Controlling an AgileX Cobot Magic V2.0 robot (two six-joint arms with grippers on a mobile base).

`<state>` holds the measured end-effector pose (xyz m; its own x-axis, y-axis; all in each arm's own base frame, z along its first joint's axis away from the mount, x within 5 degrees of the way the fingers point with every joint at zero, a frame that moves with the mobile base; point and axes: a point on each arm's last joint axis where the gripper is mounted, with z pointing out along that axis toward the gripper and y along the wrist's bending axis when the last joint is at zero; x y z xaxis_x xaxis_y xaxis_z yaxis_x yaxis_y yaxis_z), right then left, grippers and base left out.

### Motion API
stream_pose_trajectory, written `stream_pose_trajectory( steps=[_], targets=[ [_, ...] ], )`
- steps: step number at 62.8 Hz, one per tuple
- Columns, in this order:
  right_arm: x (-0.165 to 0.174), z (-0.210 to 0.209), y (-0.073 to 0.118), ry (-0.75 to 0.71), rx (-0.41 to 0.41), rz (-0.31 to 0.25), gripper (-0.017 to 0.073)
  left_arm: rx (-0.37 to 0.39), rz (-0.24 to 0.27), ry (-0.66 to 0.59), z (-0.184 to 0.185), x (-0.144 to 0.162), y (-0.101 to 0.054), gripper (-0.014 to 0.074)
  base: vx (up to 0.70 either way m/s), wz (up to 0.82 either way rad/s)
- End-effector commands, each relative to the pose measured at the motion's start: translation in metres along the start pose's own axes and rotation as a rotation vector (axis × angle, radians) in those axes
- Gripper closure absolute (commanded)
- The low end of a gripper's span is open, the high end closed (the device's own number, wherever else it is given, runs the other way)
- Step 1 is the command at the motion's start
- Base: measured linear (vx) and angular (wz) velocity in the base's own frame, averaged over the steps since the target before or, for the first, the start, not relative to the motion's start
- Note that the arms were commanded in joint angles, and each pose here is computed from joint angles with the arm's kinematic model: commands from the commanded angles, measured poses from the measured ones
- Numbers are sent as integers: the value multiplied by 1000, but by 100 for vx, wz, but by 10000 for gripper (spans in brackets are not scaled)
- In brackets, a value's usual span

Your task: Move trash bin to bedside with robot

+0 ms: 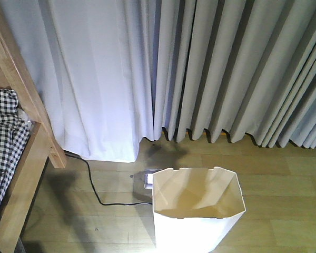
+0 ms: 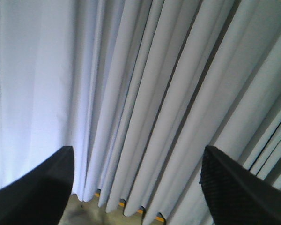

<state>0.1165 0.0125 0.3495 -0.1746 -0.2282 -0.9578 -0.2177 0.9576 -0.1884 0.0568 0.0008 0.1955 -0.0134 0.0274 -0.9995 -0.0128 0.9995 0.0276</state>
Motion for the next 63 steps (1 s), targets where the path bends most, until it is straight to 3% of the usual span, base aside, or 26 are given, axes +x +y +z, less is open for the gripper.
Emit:
stream_pose_trajectory(
  steps=[1, 8, 20, 29, 37, 49, 63],
  targets=[
    [7, -8, 0, -55, 56, 63, 29, 7, -23, -77, -1, -4, 0, 600, 0, 0],
    [33, -11, 7, -81, 82, 125, 29, 7, -23, -77, -1, -4, 0, 600, 0, 0],
    [62, -24, 21, -146, 40, 104, 29, 7, -23, -77, -1, -4, 0, 600, 0, 0],
    [72, -34, 25, -198, 53, 77, 47, 7, -23, -77, -1, -4, 0, 600, 0, 0],
    [74, -39, 26, -226, 56, 100, 182, 7, -23, -77, -1, -4, 0, 600, 0, 0],
    [73, -40, 24, -250, 76, 113, 568, 7, -23, -77, -1, -4, 0, 600, 0, 0],
    [73, -40, 25, -245, 70, 116, 567, 7, -23, -77, -1, -4, 0, 600, 0, 0]
  ],
)
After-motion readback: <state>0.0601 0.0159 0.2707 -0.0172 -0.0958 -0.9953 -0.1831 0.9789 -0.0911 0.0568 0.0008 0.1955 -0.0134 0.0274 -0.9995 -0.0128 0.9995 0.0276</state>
